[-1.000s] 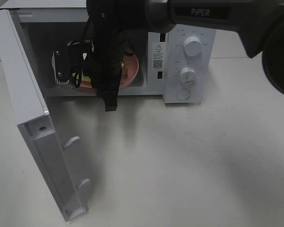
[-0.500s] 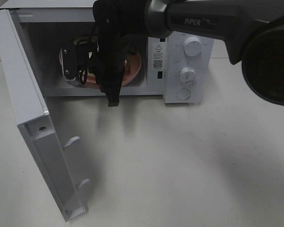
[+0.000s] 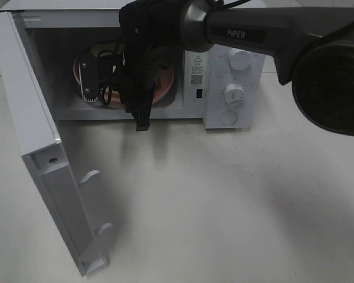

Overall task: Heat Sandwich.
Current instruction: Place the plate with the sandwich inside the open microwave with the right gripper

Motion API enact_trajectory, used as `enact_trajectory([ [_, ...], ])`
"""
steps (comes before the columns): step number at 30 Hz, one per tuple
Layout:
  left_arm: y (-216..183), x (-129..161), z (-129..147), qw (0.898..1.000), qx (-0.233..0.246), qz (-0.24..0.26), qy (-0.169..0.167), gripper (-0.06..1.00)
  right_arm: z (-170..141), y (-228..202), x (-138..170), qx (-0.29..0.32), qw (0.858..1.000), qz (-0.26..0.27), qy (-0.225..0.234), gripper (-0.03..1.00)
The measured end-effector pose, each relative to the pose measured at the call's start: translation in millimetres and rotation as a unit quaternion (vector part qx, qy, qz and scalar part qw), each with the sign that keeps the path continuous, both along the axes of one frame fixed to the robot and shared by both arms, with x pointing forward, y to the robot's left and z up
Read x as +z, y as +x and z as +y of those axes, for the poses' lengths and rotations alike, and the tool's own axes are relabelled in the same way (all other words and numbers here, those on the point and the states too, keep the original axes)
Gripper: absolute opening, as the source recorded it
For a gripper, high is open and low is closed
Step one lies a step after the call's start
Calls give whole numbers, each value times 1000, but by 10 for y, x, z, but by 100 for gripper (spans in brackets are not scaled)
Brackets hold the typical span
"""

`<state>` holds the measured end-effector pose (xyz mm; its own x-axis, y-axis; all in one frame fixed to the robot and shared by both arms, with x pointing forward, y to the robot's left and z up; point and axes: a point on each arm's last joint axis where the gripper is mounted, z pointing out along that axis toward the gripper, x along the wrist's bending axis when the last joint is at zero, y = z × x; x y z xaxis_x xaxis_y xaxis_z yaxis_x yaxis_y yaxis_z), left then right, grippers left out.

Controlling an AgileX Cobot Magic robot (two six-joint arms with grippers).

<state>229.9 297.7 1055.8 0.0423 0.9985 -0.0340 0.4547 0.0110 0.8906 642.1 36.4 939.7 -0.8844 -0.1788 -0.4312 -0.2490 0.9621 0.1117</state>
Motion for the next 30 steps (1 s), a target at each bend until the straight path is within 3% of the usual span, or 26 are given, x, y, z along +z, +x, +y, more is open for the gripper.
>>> enact_trajectory([
  [10, 0, 0, 1, 1000, 0, 0, 0, 99, 0, 15, -23, 6, 1000, -3, -1, 4],
  [15, 0, 0, 1, 1000, 0, 0, 0, 99, 11, 30, -6, 7, 1000, -12, 4, 11],
  [20, 0, 0, 1, 1000, 0, 0, 0, 99, 16, 35, 3, -4, 1000, -13, 13, 27],
  [23, 0, 0, 1, 1000, 0, 0, 0, 99, 10, 41, 4, -20, 1000, -13, 17, 42],
  [30, 0, 0, 1, 1000, 0, 0, 0, 99, 6, 51, 13, -47, 998, -11, 30, 59],
])
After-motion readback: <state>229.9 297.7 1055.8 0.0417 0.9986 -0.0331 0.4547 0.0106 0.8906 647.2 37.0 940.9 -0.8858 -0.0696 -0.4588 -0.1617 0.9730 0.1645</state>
